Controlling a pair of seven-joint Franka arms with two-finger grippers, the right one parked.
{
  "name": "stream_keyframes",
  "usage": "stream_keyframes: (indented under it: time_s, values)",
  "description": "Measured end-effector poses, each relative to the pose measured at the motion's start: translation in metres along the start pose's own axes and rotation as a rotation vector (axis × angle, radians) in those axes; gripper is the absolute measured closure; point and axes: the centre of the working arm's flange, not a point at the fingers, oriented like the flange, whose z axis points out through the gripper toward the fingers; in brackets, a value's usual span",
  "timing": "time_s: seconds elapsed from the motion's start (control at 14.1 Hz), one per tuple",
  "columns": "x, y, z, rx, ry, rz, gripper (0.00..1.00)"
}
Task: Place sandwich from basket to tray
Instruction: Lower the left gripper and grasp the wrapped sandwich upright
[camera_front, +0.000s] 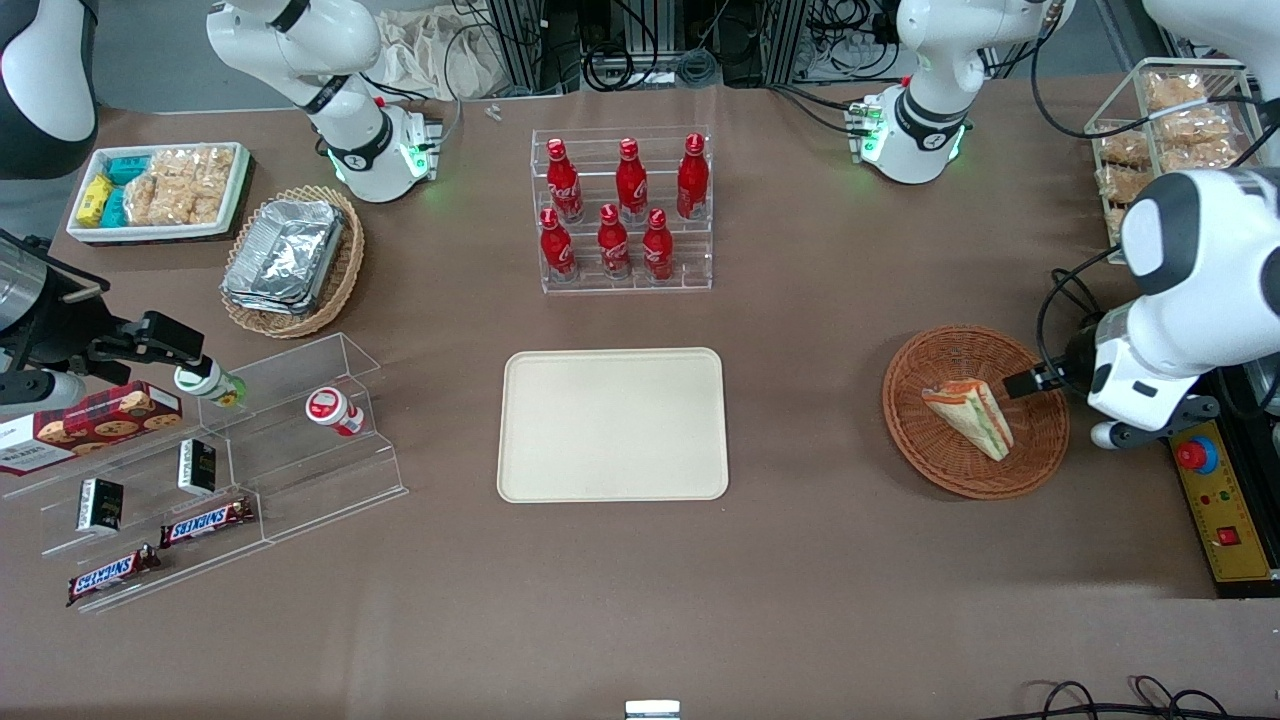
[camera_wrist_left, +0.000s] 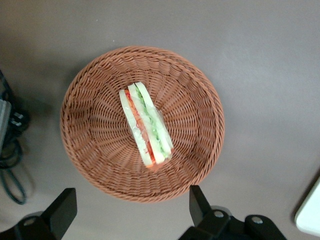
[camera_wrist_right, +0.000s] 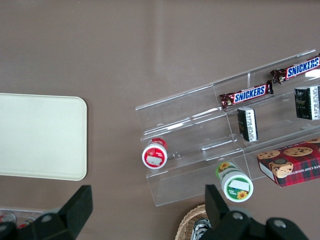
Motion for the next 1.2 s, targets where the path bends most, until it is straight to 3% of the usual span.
stream_keyframes:
  time_s: [0.35,0.92,1.2]
  values:
    - [0.000,0.010,0.045,-0.007,0.008,-0.221,0.00]
    - [-0.004,0.010,0.104,-0.012,0.021,-0.257,0.00]
    - [-0.015,0.006,0.135,-0.035,0.053,-0.273,0.00]
